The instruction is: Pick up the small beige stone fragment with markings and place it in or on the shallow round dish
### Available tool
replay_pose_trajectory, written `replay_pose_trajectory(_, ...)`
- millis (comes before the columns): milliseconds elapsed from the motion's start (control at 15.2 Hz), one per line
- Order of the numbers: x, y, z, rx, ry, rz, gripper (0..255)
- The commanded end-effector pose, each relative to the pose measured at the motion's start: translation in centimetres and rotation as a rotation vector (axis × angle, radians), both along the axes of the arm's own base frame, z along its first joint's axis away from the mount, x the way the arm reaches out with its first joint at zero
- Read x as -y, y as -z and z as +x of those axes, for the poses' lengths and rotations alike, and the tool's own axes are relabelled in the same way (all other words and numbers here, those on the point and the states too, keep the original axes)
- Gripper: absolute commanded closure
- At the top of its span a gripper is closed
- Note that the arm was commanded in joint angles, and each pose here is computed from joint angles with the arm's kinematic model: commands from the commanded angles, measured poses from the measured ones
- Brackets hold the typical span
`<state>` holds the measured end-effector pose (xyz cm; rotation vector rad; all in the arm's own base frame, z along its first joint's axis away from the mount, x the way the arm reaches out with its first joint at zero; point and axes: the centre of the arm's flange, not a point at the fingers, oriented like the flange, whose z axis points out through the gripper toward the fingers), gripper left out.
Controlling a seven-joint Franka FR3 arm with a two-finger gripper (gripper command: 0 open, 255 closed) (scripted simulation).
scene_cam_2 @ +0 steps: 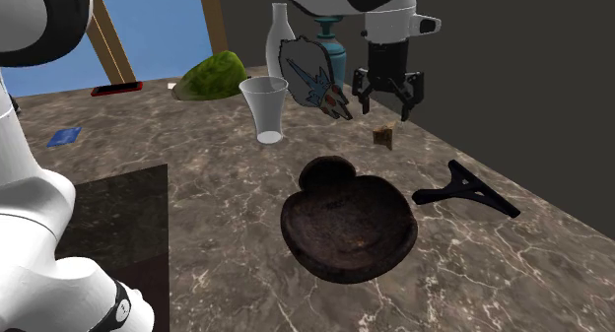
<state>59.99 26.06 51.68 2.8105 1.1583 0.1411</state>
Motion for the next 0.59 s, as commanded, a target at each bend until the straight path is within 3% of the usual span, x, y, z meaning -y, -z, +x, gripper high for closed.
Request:
replay_pose_trajectory(0,-0.6,0.7,0.4,0.002,-0.015,-0.006,0)
replay_pose_trajectory(528,-0.4,4.1,0.9,0.002,-0.015,-0.006,0)
